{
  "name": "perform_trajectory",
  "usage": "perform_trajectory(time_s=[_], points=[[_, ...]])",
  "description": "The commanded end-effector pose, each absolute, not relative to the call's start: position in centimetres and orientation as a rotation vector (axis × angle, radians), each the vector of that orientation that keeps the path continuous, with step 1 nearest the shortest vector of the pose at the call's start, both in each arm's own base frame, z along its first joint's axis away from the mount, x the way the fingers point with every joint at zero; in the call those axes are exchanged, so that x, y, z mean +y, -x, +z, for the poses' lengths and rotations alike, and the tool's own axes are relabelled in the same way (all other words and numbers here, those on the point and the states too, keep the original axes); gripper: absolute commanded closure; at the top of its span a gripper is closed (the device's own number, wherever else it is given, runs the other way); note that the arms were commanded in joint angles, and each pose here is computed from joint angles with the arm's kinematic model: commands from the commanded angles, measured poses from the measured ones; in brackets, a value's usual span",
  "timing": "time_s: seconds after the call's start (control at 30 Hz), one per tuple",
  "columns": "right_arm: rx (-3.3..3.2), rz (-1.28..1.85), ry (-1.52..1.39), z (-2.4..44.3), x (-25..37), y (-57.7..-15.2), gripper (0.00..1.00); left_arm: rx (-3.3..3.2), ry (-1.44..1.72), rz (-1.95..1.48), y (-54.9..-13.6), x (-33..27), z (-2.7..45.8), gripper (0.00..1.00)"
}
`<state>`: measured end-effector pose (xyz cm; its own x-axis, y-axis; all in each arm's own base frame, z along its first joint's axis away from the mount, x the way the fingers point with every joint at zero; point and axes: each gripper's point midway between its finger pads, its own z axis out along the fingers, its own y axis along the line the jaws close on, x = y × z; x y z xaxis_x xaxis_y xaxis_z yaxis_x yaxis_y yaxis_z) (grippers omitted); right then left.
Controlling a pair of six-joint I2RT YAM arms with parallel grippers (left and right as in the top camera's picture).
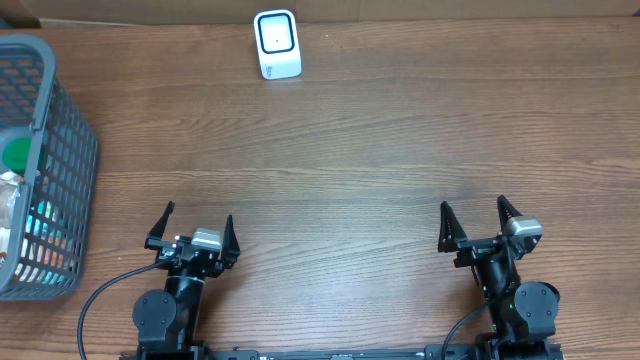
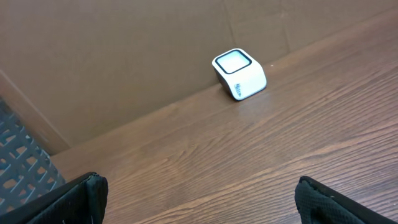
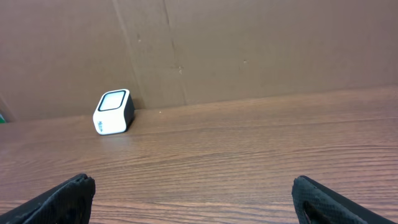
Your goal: Scan the item barcode
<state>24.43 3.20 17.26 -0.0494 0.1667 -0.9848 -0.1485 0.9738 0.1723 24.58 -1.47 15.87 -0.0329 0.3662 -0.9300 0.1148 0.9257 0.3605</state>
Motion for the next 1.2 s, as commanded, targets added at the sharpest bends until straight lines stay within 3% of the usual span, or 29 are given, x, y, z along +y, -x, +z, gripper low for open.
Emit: perform_trajectory(time_s=[0.0, 0.3, 0.8, 1.17], points=[[1.596, 0.254, -0.019, 17.1, 3.2, -24.4, 0.0, 1.595, -0.395, 0.232, -24.6, -1.4, 15.8, 0.0], [1.596, 0.254, -0.019, 17.1, 3.2, -24.4, 0.0, 1.61, -0.245, 0.09, -24.5, -1.4, 16.2, 0.0], [1.596, 0.254, -0.019, 17.1, 3.2, -24.4, 0.0, 1.546, -0.171, 0.051, -23.2, -1.2, 22.8, 0.0], [1.596, 0.254, -0.019, 17.1, 3.2, -24.4, 0.0, 1.626, -0.191, -0.048, -24.3, -2.4, 26.5, 0.0]])
